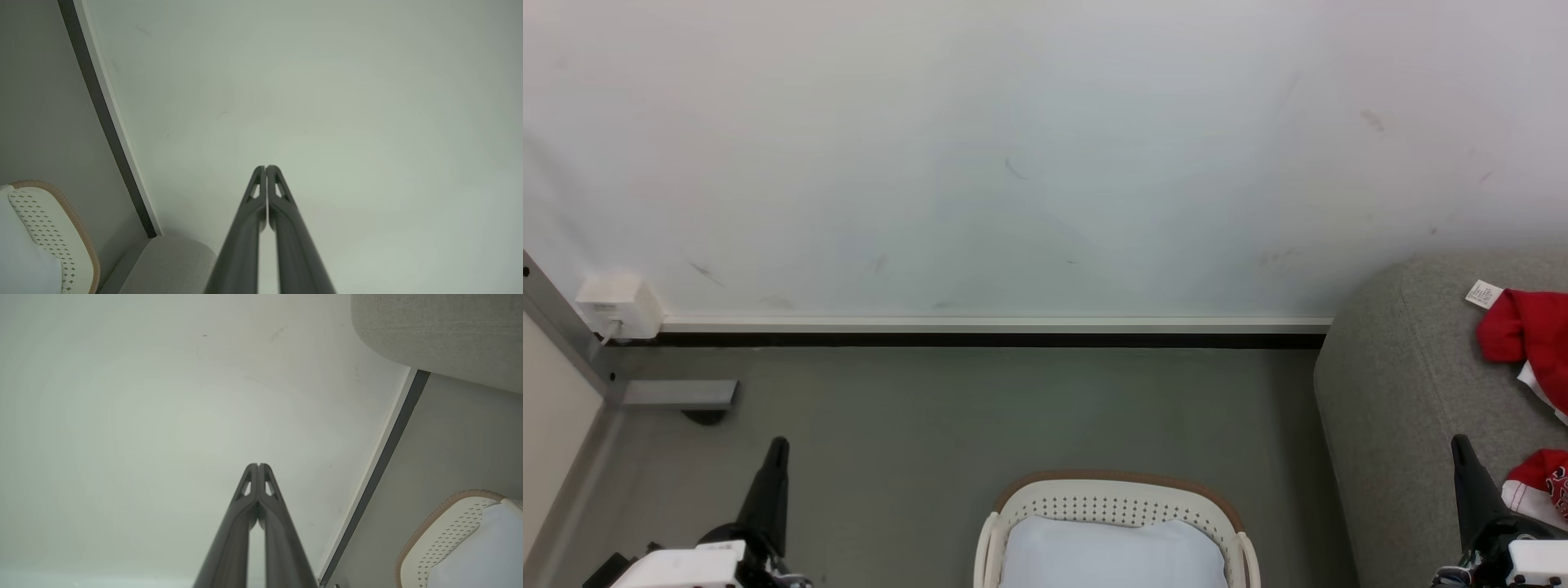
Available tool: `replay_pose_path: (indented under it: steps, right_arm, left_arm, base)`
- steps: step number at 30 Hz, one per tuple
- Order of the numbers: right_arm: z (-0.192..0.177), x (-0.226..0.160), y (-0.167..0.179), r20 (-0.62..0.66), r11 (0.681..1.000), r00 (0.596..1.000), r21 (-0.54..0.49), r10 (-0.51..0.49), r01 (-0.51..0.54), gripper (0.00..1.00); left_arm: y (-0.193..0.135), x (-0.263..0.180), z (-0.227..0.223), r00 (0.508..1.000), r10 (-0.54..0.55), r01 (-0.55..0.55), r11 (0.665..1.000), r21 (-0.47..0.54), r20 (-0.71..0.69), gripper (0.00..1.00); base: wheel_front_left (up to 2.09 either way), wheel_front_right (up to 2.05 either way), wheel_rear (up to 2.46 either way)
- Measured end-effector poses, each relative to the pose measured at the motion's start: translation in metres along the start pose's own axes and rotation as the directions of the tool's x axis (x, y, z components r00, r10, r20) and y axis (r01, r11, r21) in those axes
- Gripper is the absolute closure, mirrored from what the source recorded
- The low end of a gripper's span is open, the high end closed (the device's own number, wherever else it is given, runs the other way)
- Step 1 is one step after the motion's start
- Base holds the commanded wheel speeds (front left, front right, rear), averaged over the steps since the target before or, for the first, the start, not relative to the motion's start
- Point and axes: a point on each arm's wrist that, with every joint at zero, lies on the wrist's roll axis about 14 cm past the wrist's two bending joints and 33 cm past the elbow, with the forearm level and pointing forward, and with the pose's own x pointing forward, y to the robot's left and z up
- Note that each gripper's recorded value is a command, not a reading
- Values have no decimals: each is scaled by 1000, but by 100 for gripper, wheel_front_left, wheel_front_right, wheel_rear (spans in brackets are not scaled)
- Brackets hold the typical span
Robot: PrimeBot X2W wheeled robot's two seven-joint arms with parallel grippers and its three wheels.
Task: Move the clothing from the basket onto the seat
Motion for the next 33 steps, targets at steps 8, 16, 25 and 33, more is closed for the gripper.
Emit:
replay_pose_path:
  steps: [8,16,25,33]
  right_arm:
    - [0,0,0,1,1000,1000,1,0,0,100]
    - [0,0,0,2,1000,1000,1,0,0,100]
    - [0,0,0,2,1000,1000,2,0,0,100]
    - [1,0,0,2,1000,1000,2,0,0,100]
  left_arm:
    - [0,0,0,1000,0,0,1000,0,0,100]
    - [0,0,0,1000,0,0,1000,0,0,100]
    - [0,0,0,1000,0,0,1000,0,0,100]
    - [0,0,0,1000,0,0,1000,0,0,100]
  base:
    - [0,0,0]
    - [0,0,0]
    - [0,0,0]
    - [0,0,0]
